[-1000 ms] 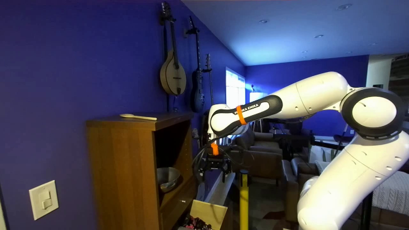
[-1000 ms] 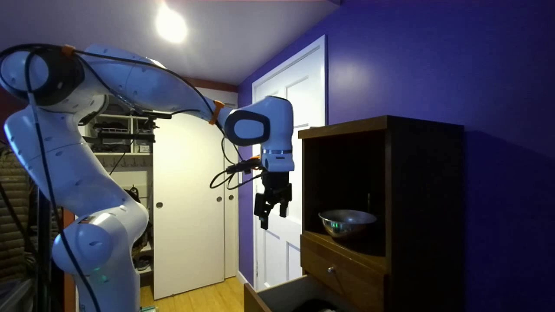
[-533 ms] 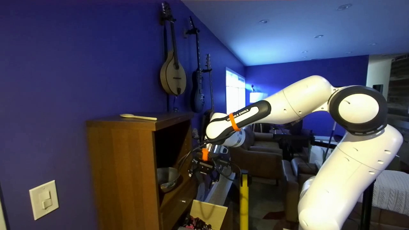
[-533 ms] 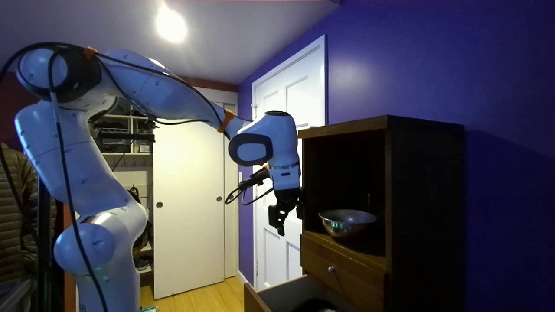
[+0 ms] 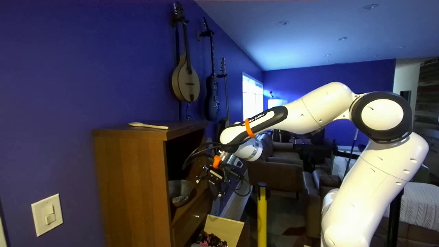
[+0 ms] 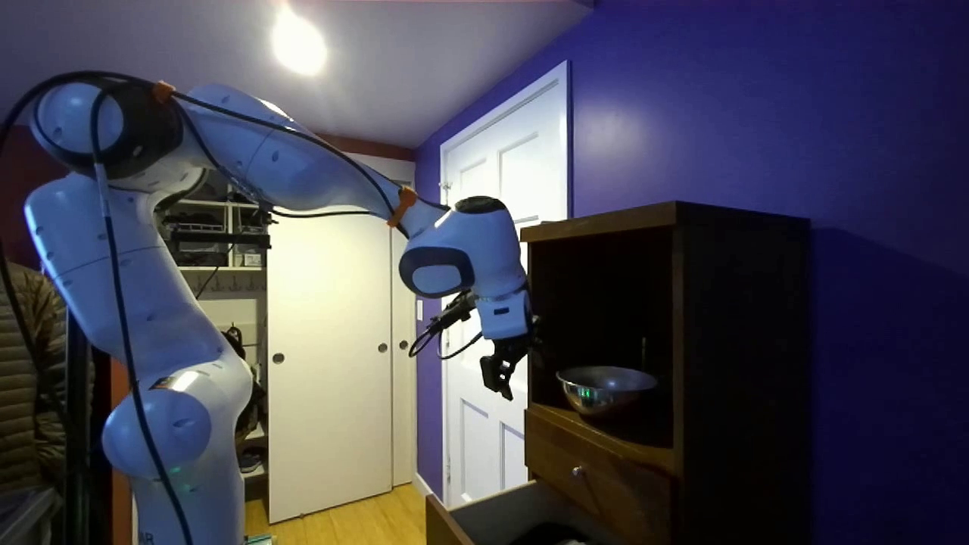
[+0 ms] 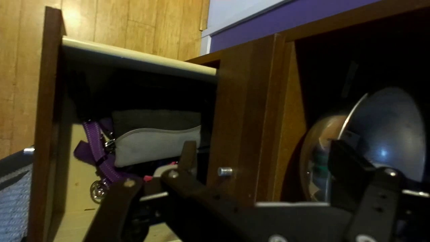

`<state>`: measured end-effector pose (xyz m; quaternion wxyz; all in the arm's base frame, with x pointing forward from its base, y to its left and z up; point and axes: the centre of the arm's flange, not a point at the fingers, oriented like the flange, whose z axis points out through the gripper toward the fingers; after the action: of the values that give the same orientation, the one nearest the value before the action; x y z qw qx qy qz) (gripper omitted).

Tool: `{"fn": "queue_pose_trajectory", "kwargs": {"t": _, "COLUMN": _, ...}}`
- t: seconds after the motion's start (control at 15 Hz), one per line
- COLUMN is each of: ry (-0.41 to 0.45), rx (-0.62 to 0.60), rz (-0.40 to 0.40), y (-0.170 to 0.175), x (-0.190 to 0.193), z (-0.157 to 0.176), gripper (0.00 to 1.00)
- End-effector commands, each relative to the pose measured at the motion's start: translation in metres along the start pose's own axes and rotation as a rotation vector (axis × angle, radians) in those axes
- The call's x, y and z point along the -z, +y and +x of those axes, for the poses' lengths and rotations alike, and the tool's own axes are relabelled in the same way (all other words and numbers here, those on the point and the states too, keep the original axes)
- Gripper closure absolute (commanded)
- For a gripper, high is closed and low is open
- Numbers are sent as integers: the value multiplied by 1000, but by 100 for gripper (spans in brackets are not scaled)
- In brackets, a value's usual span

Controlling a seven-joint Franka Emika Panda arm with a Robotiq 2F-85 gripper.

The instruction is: Put the silver bowl inside the open drawer

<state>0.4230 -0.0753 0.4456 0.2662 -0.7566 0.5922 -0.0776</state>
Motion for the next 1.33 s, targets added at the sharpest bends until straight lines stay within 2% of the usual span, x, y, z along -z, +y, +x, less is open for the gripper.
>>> {"fn": "queue_pose_trajectory", "kwargs": {"t": 0.0, "ry": -29, "rx": -20, "rz": 77, "y": -11, "x": -36, "z": 1, "gripper": 1}}
{"fn": "queue_pose_trajectory", "kwargs": {"t": 0.13, "ry": -36, "rx": -22, "rz": 109, "y": -17, "x": -51, "z": -1, "gripper": 9}}
{"fn": "queue_pose_trajectory", "kwargs": {"t": 0.27, "ry": -33, "rx": -31, "rz": 149, "y": -24, "x": -59, "z": -3, "gripper": 21}}
{"fn": "queue_pose_trajectory", "kwargs": {"t": 0.47, "ry": -25, "rx": -72, "rz": 225, "y": -34, "x": -55, "z": 3, "gripper": 21}}
{"fn": "queue_pose_trajectory", "kwargs": {"t": 0.53, "ry": -24, "rx": -90, "rz": 252, "y": -37, "x": -49, "z": 7, "gripper": 16}}
{"fn": "queue_pose_trajectory", "kwargs": {"t": 0.6, "ry": -20, "rx": -102, "rz": 271, "y": -39, "x": -46, "z": 11, "gripper": 15}}
{"fn": "queue_pose_trajectory", "kwargs": {"t": 0.67, "ry": -11, "rx": -109, "rz": 284, "y": -41, "x": -45, "z": 14, "gripper": 17}}
{"fn": "queue_pose_trajectory", "kwargs": {"t": 0.8, "ry": 19, "rx": -114, "rz": 272, "y": -41, "x": -52, "z": 19, "gripper": 41}}
{"fn": "queue_pose_trajectory", "kwargs": {"t": 0.87, "ry": 35, "rx": -112, "rz": 245, "y": -40, "x": -57, "z": 21, "gripper": 46}}
{"fn": "queue_pose_trajectory", "kwargs": {"t": 1.07, "ry": 55, "rx": -108, "rz": 179, "y": -32, "x": -75, "z": 23, "gripper": 69}}
{"fn": "queue_pose_trajectory", "kwargs": {"t": 1.27, "ry": 67, "rx": -104, "rz": 164, "y": -30, "x": -84, "z": 24, "gripper": 90}}
